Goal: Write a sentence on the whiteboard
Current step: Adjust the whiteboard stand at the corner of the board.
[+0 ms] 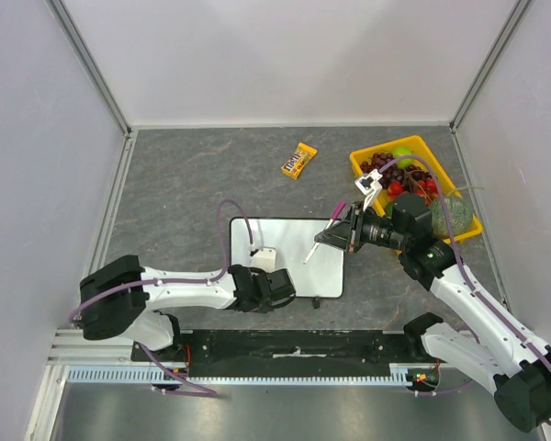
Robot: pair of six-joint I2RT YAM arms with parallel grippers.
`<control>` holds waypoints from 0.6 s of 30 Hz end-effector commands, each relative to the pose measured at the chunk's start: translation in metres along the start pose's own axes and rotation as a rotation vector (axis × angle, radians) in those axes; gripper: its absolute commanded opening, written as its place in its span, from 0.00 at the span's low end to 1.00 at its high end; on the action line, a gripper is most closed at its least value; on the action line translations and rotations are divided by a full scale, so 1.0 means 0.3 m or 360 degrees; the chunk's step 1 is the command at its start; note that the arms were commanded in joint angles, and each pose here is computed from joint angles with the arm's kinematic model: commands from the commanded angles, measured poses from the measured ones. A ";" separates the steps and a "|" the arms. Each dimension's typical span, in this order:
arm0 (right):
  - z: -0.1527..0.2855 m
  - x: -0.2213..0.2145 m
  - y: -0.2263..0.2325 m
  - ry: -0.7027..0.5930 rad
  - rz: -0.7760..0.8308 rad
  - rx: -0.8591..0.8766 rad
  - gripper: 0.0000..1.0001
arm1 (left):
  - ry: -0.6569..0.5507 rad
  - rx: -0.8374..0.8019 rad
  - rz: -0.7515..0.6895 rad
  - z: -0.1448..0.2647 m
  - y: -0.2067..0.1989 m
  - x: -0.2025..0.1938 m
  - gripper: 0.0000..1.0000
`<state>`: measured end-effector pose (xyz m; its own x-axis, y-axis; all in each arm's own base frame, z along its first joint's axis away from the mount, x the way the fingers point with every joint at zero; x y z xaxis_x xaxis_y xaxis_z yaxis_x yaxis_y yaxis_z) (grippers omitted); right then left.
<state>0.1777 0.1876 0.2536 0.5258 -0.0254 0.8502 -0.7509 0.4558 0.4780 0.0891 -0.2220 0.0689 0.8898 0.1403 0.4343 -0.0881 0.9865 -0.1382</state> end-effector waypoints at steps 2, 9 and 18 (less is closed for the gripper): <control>0.003 0.013 -0.007 -0.0036 0.0050 -0.0033 0.00 | 0.0071 -0.0186 0.0169 0.008 -0.154 -0.010 0.02; 0.008 0.015 -0.006 -0.0032 0.0069 -0.0047 0.00 | 0.0138 -0.0179 0.0253 0.038 -0.182 -0.052 0.02; 0.018 0.009 -0.015 -0.0009 0.0105 -0.0093 0.00 | 0.0195 -0.0354 0.0187 0.086 -0.213 -0.074 0.28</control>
<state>0.1787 0.1844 0.2483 0.5210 -0.0065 0.8535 -0.7440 0.4866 0.4579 0.0761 -0.2616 0.0723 0.9045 0.2202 0.3651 -0.1412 0.9627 -0.2309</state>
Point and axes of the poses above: each gripper's point midway between its finger pads, its own z axis back along the fingers, its own y axis along the line the jaws close on, x = y × z, the point moved 6 cm from there along z, back along the fingers, and after that the axes turned 14 degrees about z, right-handed, at the moved point
